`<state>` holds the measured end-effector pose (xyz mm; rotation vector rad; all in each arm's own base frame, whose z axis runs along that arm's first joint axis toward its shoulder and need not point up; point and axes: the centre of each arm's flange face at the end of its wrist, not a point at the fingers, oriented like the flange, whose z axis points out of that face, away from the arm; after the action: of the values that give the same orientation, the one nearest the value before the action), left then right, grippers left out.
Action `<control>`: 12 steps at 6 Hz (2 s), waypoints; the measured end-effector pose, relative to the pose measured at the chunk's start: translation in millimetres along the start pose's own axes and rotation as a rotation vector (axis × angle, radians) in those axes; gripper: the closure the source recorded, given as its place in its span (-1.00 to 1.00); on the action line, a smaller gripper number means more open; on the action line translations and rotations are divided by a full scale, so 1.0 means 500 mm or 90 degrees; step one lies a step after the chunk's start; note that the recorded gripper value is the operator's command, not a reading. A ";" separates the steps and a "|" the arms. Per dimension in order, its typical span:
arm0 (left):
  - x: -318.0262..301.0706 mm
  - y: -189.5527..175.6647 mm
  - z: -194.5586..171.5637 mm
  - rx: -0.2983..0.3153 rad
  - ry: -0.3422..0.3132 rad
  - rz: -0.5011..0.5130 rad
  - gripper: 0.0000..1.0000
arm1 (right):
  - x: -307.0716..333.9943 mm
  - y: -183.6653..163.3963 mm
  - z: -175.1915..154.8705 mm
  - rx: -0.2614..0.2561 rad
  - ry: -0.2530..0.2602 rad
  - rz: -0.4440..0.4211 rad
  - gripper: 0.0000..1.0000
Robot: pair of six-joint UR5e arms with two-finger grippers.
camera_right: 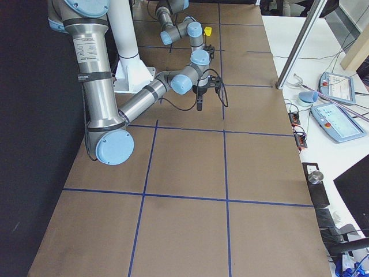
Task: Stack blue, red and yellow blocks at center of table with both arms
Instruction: 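Lower the red cube onto the blue cube and open the left gripper, then move the left gripper back toward the yellow cube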
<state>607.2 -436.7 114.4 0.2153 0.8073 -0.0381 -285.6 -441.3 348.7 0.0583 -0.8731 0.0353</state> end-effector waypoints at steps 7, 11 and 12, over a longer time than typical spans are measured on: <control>-0.687 -0.079 -0.130 0.003 -0.032 0.200 -1.00 | 0.006 0.001 -0.004 0.001 0.000 0.002 -1.00; -1.213 -0.126 -0.032 -0.126 0.028 0.150 -1.00 | 0.006 0.001 -0.002 0.000 0.001 0.002 -1.00; -1.261 -0.124 0.001 -0.139 0.033 0.117 -1.00 | 0.006 0.002 -0.002 0.000 0.000 0.002 -1.00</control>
<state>164.2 -527.8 557.8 0.0834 0.8339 0.2288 -282.9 -440.3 350.1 0.0562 -0.8725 0.0385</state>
